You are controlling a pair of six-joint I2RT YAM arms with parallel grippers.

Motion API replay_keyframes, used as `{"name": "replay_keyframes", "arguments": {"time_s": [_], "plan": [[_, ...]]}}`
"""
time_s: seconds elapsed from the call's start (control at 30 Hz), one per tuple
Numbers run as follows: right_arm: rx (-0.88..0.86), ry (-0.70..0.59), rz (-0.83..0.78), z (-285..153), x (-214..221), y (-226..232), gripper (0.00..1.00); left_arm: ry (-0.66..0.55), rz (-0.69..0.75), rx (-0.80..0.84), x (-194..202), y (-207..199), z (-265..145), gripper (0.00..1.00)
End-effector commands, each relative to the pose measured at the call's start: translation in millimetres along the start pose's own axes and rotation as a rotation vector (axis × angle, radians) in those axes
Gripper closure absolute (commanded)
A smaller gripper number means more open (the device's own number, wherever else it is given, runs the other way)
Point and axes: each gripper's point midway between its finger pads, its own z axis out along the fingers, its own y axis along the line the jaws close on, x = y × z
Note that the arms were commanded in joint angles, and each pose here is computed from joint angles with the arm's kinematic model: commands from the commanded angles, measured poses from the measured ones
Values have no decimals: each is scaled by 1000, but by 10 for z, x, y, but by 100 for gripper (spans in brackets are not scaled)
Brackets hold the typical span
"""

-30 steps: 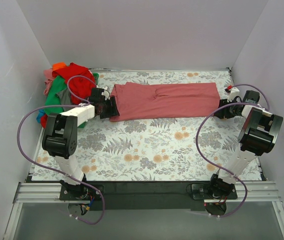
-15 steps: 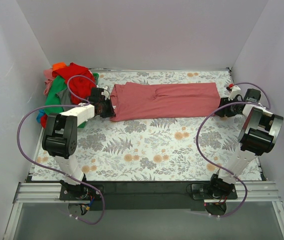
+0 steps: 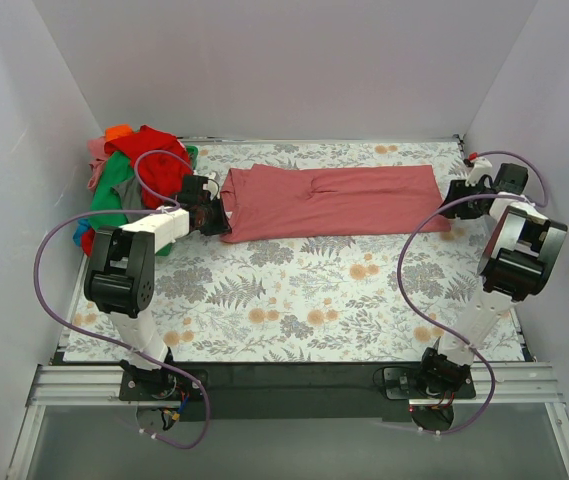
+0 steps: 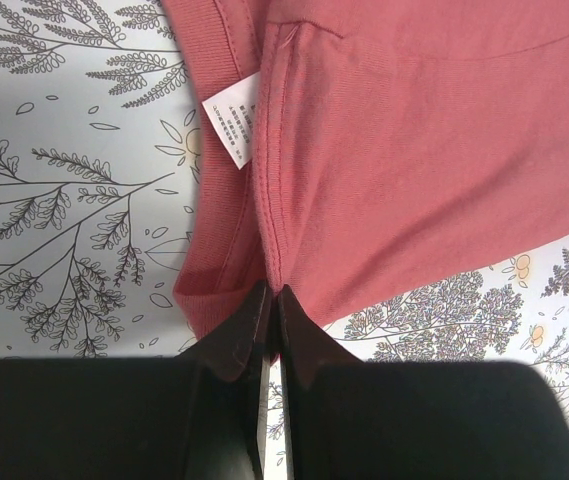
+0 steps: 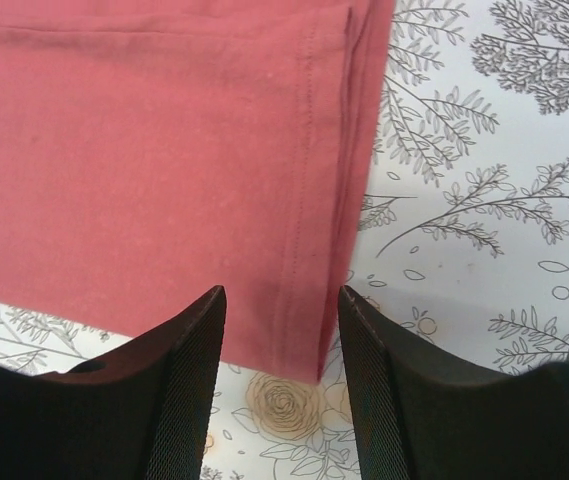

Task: Fold and stack the t-shirts
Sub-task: Fold the tshirt

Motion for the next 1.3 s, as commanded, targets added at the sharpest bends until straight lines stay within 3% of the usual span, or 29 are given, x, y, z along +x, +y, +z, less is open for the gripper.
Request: {"name": "replay_keyframes", "arguments": {"time_s": [0.0, 0.27, 0.5, 0.63, 0.7, 0.93, 1.27], "plan": [[57, 24, 32, 33, 18, -158, 45, -31, 23, 16, -102, -79, -126, 100], [52, 70, 58, 116, 202, -177, 48, -26, 22, 18, -88, -77, -113, 100], [14, 52, 48, 88, 165, -96, 68, -23, 21, 17, -77, -71, -103, 100], [7, 40, 42, 52, 122, -62, 93, -21, 20, 8, -65, -52, -100, 100], [13, 36, 39, 8, 116, -56, 99, -31, 23, -5, -83, -33, -114, 100], [40, -18, 52, -239, 120, -112, 99, -55, 16, -53, -115, 44, -148, 100], [-105, -103, 117, -424, 236, -113, 99, -75, 6, -111, -117, 164, -183, 100]]}}
